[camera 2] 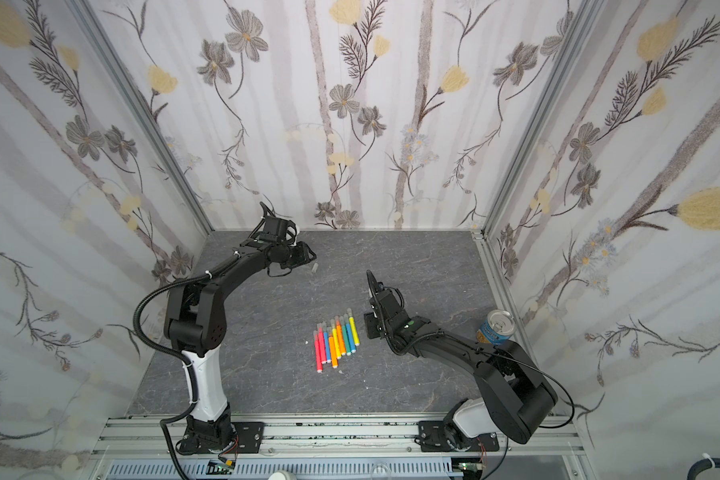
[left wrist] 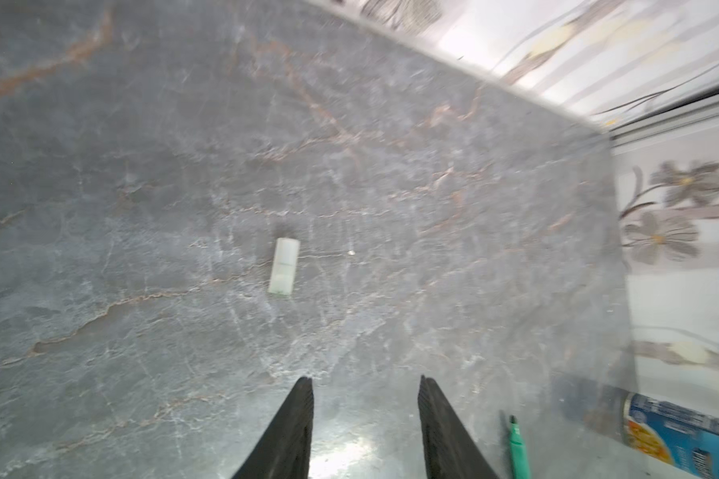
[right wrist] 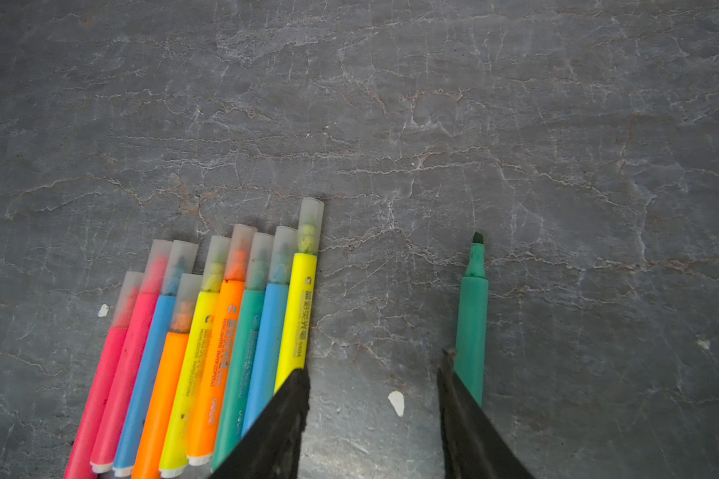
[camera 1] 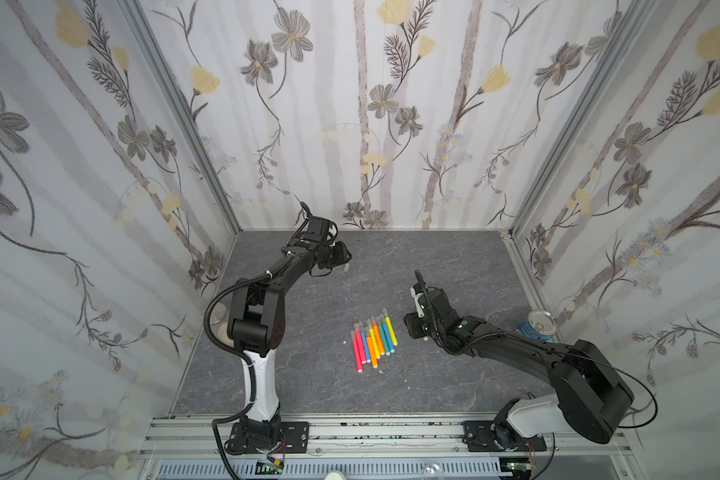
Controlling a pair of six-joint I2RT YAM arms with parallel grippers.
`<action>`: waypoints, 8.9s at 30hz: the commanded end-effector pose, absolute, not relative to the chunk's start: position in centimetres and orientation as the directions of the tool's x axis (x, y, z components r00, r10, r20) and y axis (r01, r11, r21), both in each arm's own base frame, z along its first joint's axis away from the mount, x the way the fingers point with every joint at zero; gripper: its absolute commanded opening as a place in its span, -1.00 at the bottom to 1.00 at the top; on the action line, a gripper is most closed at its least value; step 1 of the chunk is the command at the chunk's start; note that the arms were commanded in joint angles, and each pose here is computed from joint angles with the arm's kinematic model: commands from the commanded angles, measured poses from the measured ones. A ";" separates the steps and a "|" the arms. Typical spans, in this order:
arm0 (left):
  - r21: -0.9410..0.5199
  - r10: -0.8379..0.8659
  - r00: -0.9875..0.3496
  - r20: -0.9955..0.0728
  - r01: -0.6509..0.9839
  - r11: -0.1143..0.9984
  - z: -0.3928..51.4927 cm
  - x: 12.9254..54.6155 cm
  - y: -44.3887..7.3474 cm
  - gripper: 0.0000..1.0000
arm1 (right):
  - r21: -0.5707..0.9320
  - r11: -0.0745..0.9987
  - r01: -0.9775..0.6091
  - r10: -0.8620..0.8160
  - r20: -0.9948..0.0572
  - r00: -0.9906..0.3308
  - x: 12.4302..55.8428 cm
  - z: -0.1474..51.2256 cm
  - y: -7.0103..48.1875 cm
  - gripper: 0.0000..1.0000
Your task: Open the pen caps
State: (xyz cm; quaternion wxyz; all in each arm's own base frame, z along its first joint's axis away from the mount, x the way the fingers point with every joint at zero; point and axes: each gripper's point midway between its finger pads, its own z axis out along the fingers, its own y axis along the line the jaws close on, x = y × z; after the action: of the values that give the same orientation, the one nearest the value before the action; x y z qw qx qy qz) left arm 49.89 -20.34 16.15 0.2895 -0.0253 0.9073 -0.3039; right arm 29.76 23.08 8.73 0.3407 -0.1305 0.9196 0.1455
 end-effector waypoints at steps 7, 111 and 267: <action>-0.671 -0.400 -0.568 -0.719 0.419 0.612 29.3 45.2 -20.7 1.00 | 0.183 0.924 -0.335 -0.134 -0.666 -0.734 30.2 9.1 24.3 -0.01; -0.659 -0.310 -0.696 -0.647 0.308 0.686 18.4 41.6 -19.8 0.74 | 0.105 0.916 -0.387 -0.303 -0.449 -0.841 27.2 -0.2 26.3 -0.70; -0.786 -0.274 -0.805 -0.527 0.338 0.517 17.9 42.6 -30.6 -1.00 | 0.338 0.848 -0.409 -0.058 -0.707 -0.705 25.5 9.3 23.4 -1.00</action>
State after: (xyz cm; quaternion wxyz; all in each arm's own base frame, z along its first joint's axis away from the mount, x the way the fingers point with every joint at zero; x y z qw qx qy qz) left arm 41.28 -31.13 16.12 0.2696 0.0207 0.8250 -0.4962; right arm 25.68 23.50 9.27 0.3614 -0.1366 0.8909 0.2390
